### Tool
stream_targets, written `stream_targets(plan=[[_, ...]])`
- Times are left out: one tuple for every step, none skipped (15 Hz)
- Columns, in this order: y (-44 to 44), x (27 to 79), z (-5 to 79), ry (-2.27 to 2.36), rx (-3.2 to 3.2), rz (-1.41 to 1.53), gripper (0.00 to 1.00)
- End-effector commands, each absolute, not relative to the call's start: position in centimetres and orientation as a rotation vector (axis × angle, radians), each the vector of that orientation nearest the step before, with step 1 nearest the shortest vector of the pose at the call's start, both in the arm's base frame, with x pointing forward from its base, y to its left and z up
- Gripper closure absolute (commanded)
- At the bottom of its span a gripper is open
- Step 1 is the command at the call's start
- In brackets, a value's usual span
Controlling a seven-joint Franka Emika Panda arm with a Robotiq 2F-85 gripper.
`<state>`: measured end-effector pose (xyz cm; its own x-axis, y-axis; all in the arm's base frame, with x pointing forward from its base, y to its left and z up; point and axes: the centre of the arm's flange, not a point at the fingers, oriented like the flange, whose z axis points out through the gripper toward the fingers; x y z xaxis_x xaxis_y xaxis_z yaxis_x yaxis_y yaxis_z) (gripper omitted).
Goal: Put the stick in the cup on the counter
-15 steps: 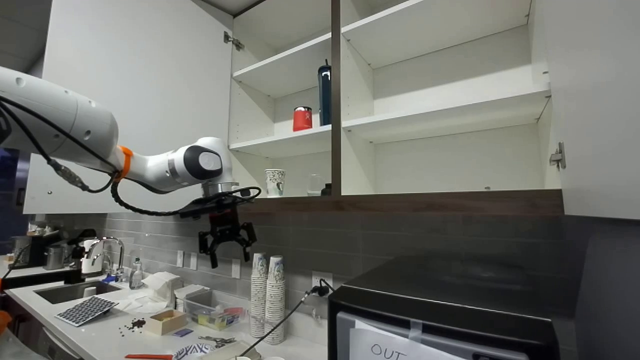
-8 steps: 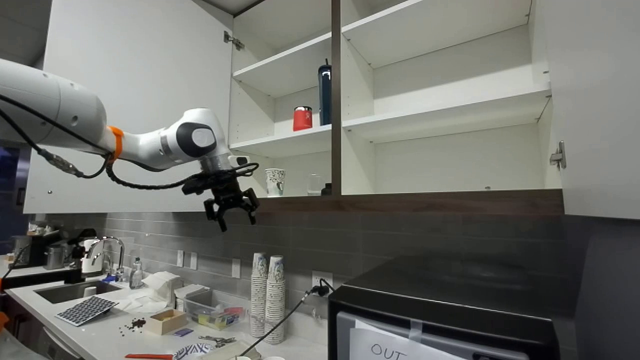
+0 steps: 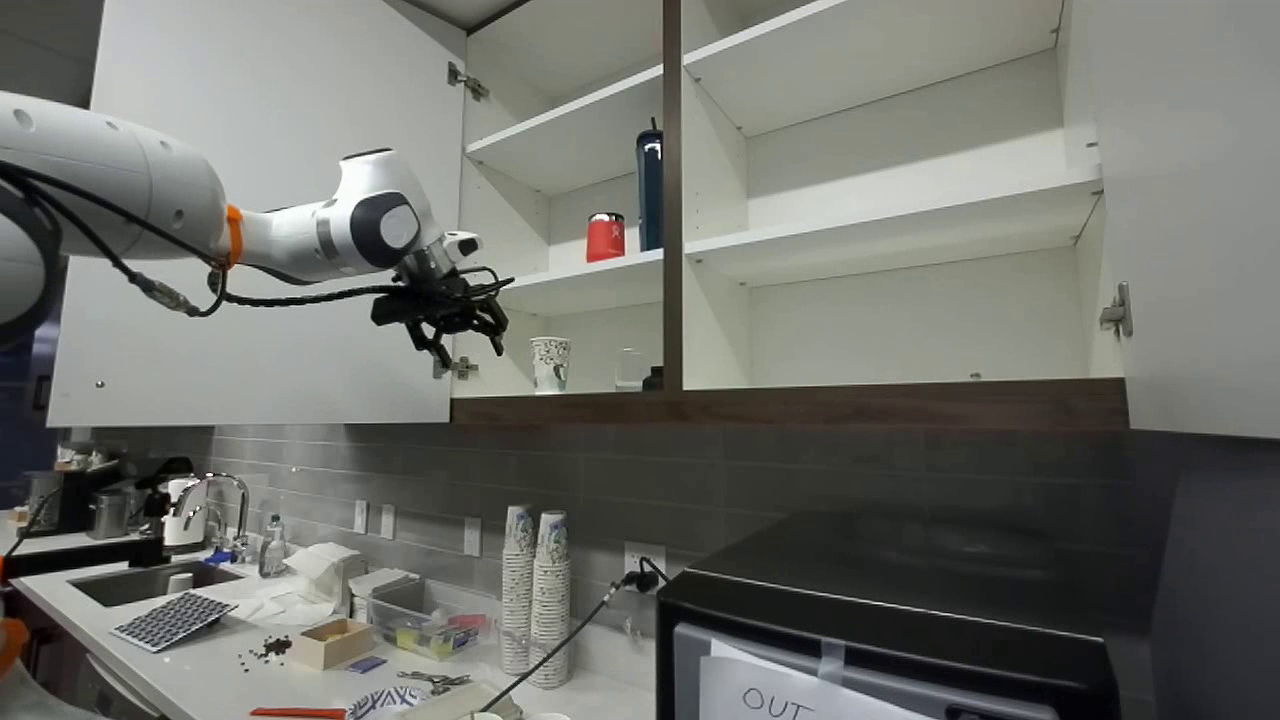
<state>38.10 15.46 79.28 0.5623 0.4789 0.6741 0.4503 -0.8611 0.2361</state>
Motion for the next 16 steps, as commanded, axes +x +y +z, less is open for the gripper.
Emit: stream_targets(plan=[[15.6,38.6,79.3,0.819,2.747,1.200,0.00],[15.7,38.9,79.2,0.820,2.749,1.198,0.00],[15.8,39.1,79.2,0.820,2.750,1.197,0.00],[15.8,39.1,79.2,0.821,2.751,1.197,0.00],[15.8,39.1,79.3,0.821,2.750,1.199,0.00],[15.8,39.1,79.4,0.820,2.750,1.201,0.00],[16.0,39.7,79.6,0.781,2.753,1.233,0.00],[16.5,40.8,80.2,0.741,2.764,1.281,0.00],[16.8,41.4,80.7,0.703,2.766,1.320,0.00],[17.3,42.1,81.4,0.671,2.769,1.367,0.00],[17.7,42.6,82.0,0.646,2.768,1.410,0.00],[18.3,43.2,82.7,0.623,2.769,1.463,0.00],[18.8,43.7,83.0,0.612,2.766,1.499,0.00],[19.3,44.1,83.7,0.595,2.764,1.543,0.00],[19.7,44.5,84.2,0.581,2.761,1.579,0.00],[20.0,44.9,84.8,0.555,2.750,1.630,0.00]])
